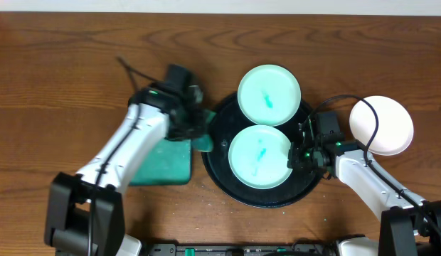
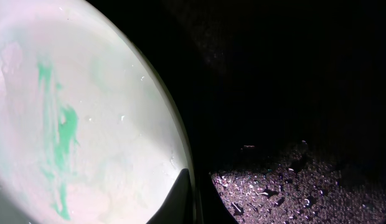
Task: Clean dirty plates on tray and stack at the side
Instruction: 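Scrub the lower green plate with the sponge while right gripper holds it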
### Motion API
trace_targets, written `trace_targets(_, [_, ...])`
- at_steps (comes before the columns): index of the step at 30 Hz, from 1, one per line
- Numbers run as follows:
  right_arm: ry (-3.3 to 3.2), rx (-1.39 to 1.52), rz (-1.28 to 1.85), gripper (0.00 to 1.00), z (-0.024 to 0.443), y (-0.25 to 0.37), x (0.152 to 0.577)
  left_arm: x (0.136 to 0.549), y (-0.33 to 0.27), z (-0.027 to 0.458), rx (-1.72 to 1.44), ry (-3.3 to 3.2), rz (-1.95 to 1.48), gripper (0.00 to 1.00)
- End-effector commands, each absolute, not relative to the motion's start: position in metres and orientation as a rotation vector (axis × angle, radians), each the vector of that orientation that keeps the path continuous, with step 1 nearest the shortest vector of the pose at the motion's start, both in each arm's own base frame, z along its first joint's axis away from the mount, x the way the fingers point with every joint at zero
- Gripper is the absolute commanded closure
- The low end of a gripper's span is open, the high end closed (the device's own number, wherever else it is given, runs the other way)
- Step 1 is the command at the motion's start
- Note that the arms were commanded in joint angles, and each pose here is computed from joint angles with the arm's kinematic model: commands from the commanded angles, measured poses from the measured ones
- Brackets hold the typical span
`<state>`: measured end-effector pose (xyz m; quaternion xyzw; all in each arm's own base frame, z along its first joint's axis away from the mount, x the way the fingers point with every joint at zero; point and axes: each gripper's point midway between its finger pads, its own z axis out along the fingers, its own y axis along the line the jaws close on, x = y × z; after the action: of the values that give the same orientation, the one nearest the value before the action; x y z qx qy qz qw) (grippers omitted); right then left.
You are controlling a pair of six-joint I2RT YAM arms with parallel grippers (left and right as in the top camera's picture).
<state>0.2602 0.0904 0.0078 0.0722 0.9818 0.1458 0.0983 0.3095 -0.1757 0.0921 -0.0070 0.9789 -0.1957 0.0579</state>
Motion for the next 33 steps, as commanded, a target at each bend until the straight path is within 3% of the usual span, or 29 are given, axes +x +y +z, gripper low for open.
trace_targets(1, [2.906,0.201,0.403,0.99,0.007,0.087,0.261,0.29,-0.236,0.086,-0.01,3.003,-0.777,0.93])
trace_targets(7, [2.909,0.202,0.402,0.99,0.007,0.087,0.26,0.265,-0.319,0.069,0.212,2.977,-1.001,0.93])
trace_targets(13, [2.926,0.206,0.398,0.99,0.006,0.086,0.256,0.247,-0.353,0.034,0.298,3.004,-0.999,0.93])
trace_targets(21, [2.931,0.207,0.397,0.99,0.005,0.086,0.255,0.254,-0.285,-0.043,0.207,3.151,-0.385,0.93])
trace_targets(26, [2.938,0.208,0.395,0.99,0.005,0.086,0.253,0.267,-0.22,-0.034,-0.024,3.171,0.069,0.93])
trace_targets(33, [2.939,0.208,0.395,0.99,0.005,0.086,0.253,0.291,-0.198,-0.013,-0.036,3.131,0.196,0.93])
